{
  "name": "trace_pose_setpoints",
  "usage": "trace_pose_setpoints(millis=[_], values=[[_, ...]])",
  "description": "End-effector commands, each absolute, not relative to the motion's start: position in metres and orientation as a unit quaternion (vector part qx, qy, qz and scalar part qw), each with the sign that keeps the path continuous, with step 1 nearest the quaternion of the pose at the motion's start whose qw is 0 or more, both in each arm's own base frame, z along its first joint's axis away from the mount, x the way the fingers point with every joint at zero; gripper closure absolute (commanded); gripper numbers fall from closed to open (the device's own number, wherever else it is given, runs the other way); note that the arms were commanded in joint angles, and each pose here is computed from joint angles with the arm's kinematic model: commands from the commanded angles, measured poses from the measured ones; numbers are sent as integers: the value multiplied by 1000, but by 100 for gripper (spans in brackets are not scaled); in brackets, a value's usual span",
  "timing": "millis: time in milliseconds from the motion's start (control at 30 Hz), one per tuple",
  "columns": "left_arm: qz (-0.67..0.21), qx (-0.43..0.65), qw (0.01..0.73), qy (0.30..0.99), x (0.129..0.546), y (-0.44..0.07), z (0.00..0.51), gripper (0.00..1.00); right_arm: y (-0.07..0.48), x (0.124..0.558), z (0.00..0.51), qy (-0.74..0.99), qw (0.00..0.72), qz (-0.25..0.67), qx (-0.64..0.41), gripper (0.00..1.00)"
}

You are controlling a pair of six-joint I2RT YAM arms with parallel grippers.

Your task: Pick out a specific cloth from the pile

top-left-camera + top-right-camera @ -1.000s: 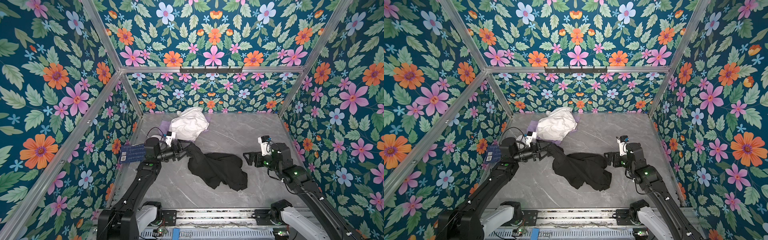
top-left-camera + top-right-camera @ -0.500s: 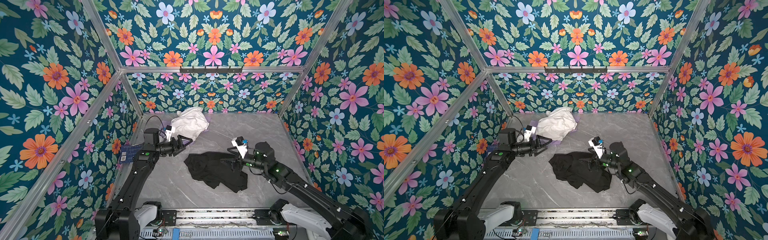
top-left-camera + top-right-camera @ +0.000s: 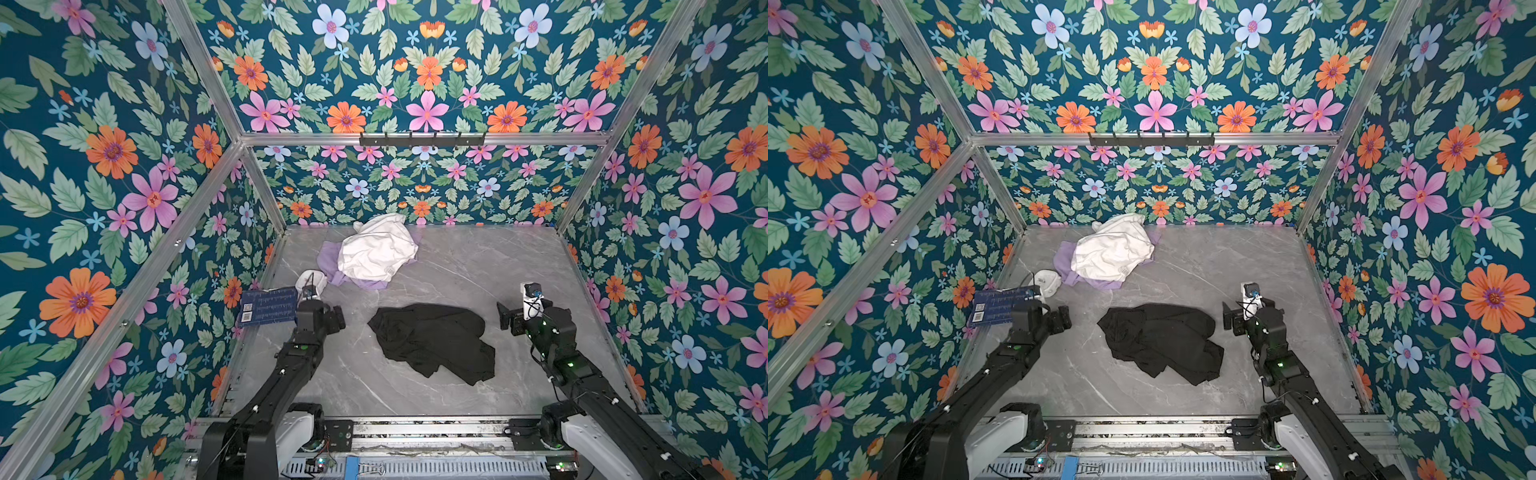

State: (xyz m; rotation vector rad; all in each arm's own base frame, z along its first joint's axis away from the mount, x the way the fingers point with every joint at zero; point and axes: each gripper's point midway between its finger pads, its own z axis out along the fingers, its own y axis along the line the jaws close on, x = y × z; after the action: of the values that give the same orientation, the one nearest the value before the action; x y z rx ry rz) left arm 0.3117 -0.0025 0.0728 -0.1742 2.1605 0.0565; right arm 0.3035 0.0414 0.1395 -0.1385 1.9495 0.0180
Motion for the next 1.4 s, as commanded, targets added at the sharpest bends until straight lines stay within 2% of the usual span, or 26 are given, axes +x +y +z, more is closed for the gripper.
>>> trace_pose_setpoints(millis=[0,100,200,300,333,367,400,467,500,567,633,700,1367], values=[[100,-63,611,783,352,19,130,16,11,318,141,794,607,-43,5,1],[64,-35,634,770,369,3,132,20,6,330,131,787,614,-68,4,1],[70,11,637,767,381,-8,128,25,4,338,131,780,623,-65,5,1],[78,-58,640,762,382,20,116,27,-4,352,129,788,613,-36,34,1],[74,-57,650,755,387,23,116,26,-7,355,126,781,623,-24,42,1],[69,-59,645,758,388,23,114,21,-14,359,116,787,613,-31,60,1],[69,-62,635,767,387,24,110,1,-16,362,109,790,609,-29,67,1],[73,-60,650,754,386,25,116,0,-20,371,107,783,617,-40,68,1],[73,-62,650,754,384,25,116,0,-19,369,100,802,592,-35,72,1],[74,-62,648,756,387,25,115,0,-27,372,102,794,600,-34,89,1],[69,-48,648,757,387,20,115,0,-29,371,97,811,576,-33,98,1],[61,-41,644,761,389,17,113,0,-29,374,101,800,592,-37,95,1],[44,-42,639,767,394,20,111,0,-29,373,99,807,582,-35,97,1]])
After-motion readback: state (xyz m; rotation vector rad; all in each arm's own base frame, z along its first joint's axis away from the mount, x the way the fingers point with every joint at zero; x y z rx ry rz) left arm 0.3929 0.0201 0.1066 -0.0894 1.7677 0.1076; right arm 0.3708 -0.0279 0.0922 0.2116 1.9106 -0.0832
